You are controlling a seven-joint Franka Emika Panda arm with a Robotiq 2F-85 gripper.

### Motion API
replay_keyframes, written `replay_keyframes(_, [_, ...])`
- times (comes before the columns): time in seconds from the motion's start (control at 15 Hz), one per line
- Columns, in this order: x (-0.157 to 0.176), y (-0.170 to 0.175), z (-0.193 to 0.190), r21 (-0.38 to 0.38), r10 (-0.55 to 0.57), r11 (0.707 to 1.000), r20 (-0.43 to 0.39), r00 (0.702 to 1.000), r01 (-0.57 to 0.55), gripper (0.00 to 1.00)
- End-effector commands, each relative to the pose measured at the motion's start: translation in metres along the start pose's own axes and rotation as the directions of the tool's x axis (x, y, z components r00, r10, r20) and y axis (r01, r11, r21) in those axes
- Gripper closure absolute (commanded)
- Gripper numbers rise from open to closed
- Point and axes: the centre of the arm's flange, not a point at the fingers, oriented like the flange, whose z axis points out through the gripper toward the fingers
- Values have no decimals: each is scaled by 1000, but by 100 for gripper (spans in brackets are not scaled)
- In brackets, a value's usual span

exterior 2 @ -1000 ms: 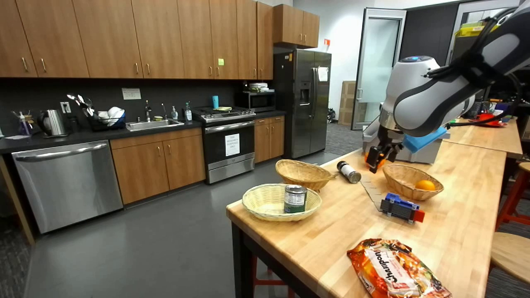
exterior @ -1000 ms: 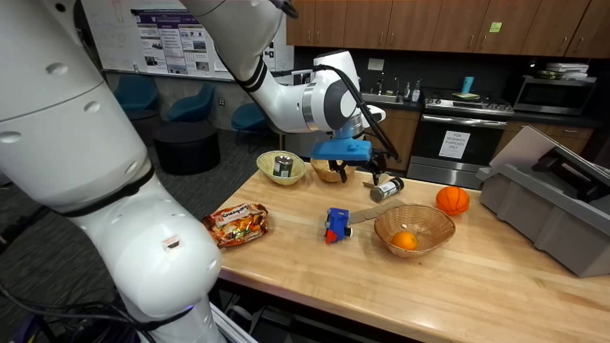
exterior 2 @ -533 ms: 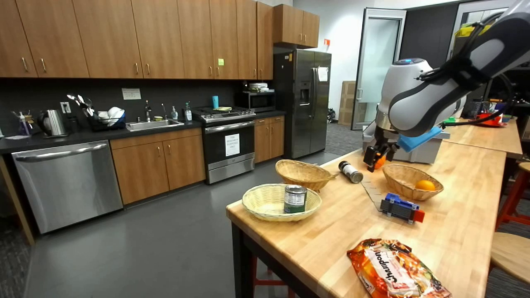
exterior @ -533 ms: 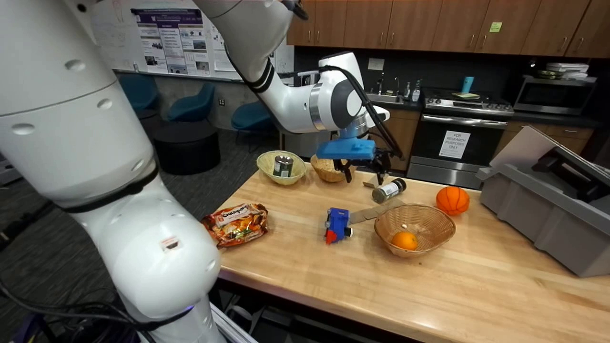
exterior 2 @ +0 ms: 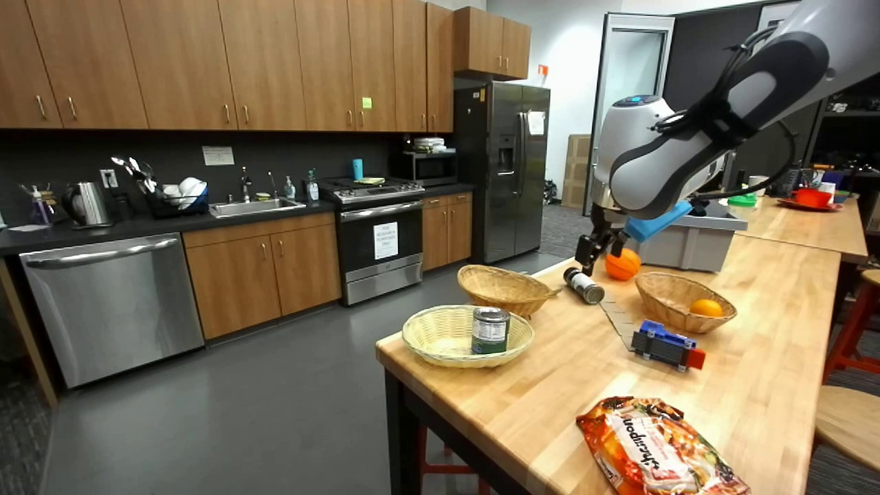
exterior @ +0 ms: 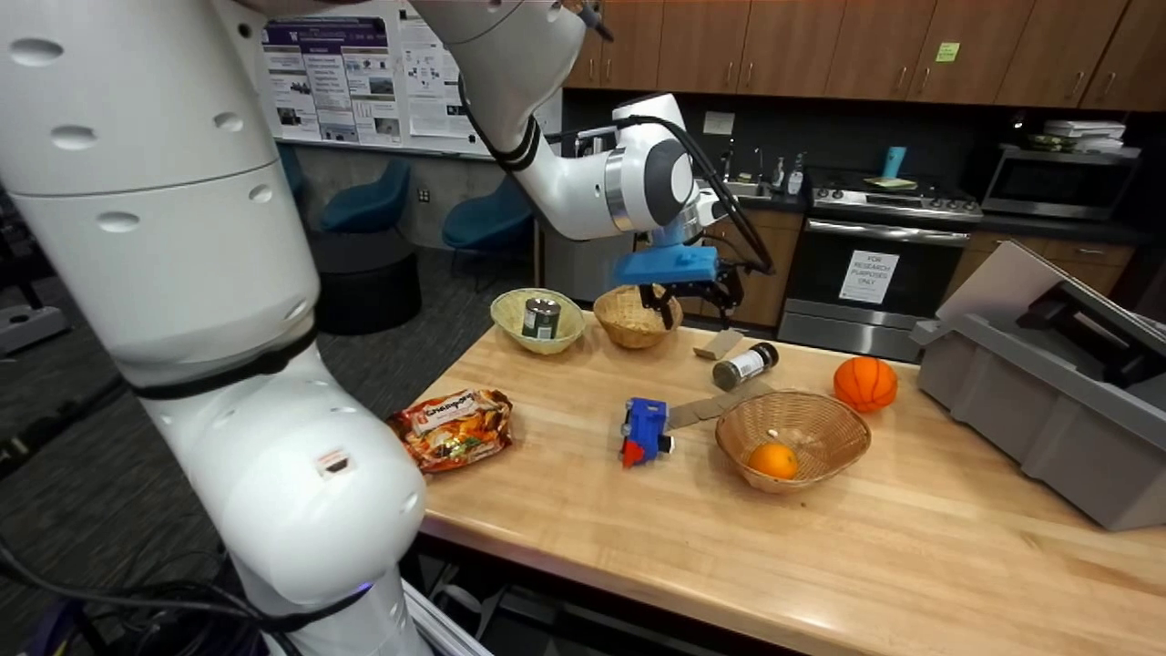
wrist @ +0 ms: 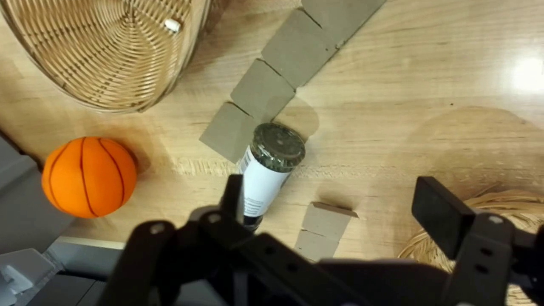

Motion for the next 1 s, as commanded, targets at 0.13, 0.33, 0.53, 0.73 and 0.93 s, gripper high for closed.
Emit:
replay_keyframes(0.13, [-10, -1, 11, -16, 43, 999, 60, 997, -42, 0])
replay_keyframes(0.33, [-32, 5, 23, -13, 92, 996, 99, 991, -91, 0])
replay_keyframes(0.53, [-57, 12, 36, -17, 147, 989, 138, 979, -146, 0])
replay_keyframes(0.73, [-79, 22, 47, -27, 199, 980, 171, 965, -197, 0])
replay_keyframes(0.93, [-72, 25, 57, -10, 194, 981, 187, 963, -195, 0])
